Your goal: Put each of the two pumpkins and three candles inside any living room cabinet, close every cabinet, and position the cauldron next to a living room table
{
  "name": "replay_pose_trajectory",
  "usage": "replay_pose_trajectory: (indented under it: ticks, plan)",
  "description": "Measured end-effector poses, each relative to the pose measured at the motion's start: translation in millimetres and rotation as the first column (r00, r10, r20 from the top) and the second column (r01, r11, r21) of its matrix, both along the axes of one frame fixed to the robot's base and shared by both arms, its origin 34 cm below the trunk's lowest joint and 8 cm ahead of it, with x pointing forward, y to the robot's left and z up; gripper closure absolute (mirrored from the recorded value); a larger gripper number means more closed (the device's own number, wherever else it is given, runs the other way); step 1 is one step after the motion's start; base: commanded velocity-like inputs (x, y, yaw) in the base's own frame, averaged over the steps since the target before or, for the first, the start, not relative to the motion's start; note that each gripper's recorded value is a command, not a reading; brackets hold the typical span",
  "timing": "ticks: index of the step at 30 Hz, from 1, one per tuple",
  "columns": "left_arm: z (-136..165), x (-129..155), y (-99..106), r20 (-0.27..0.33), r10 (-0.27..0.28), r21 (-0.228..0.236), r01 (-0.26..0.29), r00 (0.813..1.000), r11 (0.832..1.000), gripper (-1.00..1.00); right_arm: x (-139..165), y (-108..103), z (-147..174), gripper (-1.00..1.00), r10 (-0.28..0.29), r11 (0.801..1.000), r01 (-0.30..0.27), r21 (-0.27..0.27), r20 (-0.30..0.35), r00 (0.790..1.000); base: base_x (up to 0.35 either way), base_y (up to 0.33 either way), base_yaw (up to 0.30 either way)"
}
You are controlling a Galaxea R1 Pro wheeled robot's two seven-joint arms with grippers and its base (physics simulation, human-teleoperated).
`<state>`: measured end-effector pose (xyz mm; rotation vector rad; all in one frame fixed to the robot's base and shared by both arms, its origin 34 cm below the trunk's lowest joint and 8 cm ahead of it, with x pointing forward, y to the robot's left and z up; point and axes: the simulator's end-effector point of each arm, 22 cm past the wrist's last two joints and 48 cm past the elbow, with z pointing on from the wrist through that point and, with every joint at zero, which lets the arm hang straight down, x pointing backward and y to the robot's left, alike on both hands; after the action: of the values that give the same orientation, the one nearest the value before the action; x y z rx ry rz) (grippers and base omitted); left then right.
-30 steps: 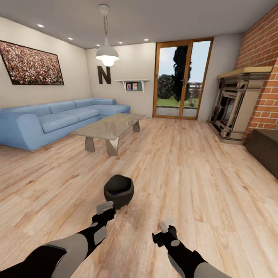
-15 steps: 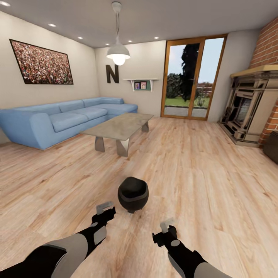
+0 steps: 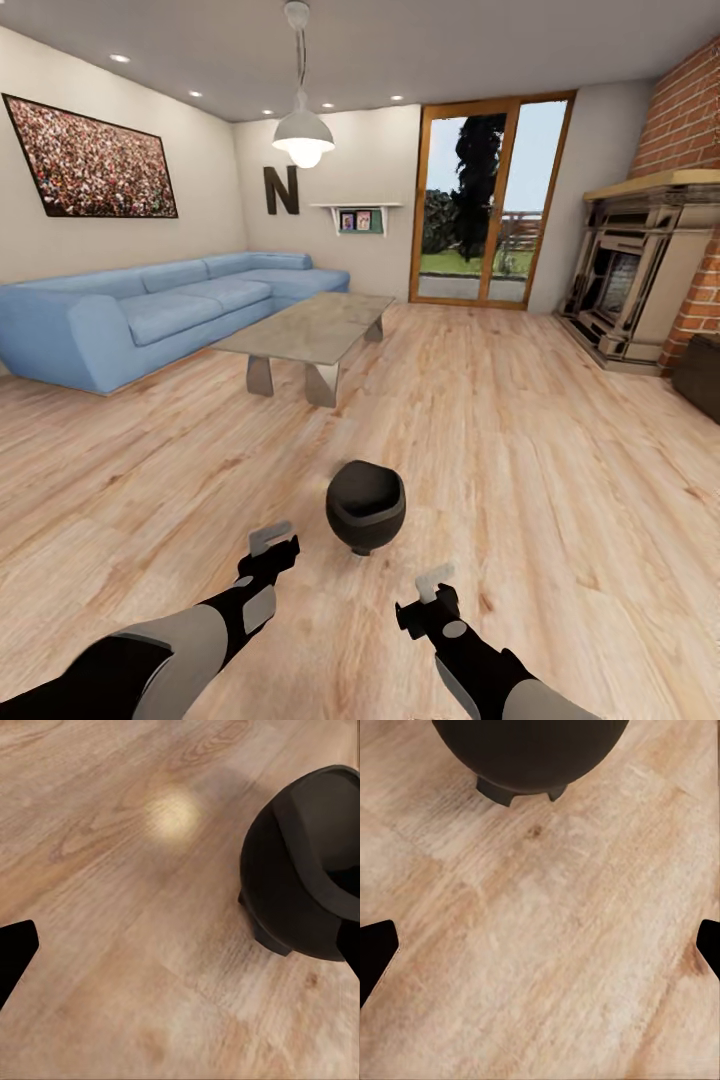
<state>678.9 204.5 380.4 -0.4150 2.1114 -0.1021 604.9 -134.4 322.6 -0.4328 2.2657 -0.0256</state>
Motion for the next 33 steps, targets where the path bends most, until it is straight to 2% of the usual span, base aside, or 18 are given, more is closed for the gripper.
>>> replay_pose_trajectory:
  ticks: [16,24,33]
  plan:
    - [0.2,0.0,0.7,0.000,0.001,0.000,-0.001,1.000,1.000,-1.00,0.7,-0.2,0.8,-1.00,-0.005,1.000,0.005,0.007,0.002,1.000,0.097,0.327,-0.020]
    - [0.0,-0.1,0.8,0.001,0.003,0.000,-0.003,1.000,1.000,-1.00,1.2,-2.5,0.6,-1.00,-0.013,1.000,0.013,0.012,0.001,1.000,0.022,0.029,-0.019]
    - [3.3,0.5,0.9,0.006,0.004,0.001,-0.004,1.000,1.000,-1.00,3.1,-3.0,4.2,-1.00,-0.014,1.000,0.014,0.011,0.008,1.000,0.000,0.001,-0.221]
